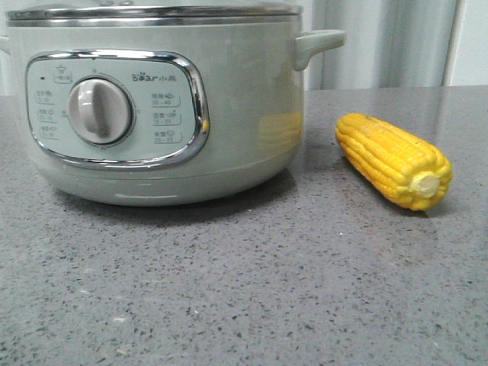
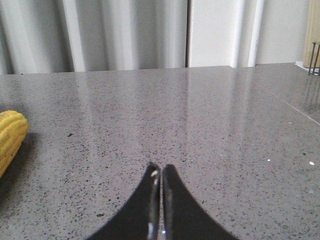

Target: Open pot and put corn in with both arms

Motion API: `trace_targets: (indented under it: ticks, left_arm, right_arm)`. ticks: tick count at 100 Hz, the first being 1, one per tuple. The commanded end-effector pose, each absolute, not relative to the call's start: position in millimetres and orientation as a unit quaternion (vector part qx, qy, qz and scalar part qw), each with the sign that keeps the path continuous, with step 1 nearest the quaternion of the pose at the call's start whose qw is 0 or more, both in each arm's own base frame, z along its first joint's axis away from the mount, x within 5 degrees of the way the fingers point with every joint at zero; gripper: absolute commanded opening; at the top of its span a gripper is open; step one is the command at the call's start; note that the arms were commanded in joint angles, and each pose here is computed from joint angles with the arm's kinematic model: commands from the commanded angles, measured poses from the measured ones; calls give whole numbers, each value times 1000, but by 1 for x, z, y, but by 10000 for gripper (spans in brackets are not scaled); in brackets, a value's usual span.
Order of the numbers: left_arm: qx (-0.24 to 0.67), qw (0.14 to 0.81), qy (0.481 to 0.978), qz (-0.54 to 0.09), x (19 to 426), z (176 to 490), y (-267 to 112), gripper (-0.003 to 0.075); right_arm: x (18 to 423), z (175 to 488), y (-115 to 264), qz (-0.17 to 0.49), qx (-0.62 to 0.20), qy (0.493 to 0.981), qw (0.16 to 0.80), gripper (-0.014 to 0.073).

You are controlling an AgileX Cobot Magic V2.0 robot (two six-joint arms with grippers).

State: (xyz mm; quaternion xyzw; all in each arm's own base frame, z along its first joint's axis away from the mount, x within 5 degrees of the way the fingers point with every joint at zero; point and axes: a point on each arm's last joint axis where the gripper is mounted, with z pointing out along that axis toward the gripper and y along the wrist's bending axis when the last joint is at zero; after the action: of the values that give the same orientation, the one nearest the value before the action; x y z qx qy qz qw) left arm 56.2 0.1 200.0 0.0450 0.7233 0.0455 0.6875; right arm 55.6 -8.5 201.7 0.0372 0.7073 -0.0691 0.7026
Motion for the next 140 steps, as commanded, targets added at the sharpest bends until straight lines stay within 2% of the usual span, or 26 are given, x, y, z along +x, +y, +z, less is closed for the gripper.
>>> trace_targets:
  ticks: [1, 28, 45, 63, 84, 105, 122, 130, 137, 140]
  left_arm:
    - [36, 736, 675, 43, 53, 210, 0, -20]
    - [18, 761, 649, 25, 50, 229, 0, -20]
    - [23, 760, 649, 26, 45, 255, 0, -20]
    - [22, 753, 657, 18, 47, 293, -1, -20]
    - [22, 738, 674, 17, 69, 328, -1, -20]
    - [19, 742, 670, 20, 87, 339, 0, -20]
    - [17, 745, 666, 21, 94, 340, 0, -17]
    - [17, 747, 664, 21, 93, 340, 0, 24]
    - [17, 748, 663, 21, 93, 341, 0, 124]
    - [16, 748, 663, 21, 93, 341, 0, 192]
  right_arm:
    - [54, 204, -9, -74, 38, 675, 733, -74]
    - [54, 206, -9, -44, 65, 671, 737, -74]
    - [51, 226, -8, -41, 62, 660, 748, -74]
    - [56, 247, -8, -56, 49, 713, 697, -74]
    - [79, 274, -12, -53, 50, 749, 659, -74]
    - [94, 297, -13, -47, 51, 795, 602, -74]
    - [96, 304, -13, -45, 47, 784, 618, -74]
    - [96, 303, -13, -45, 47, 785, 616, -74]
    - [96, 302, -13, -44, 48, 786, 614, -74]
    - [96, 301, -13, -44, 48, 787, 613, -74]
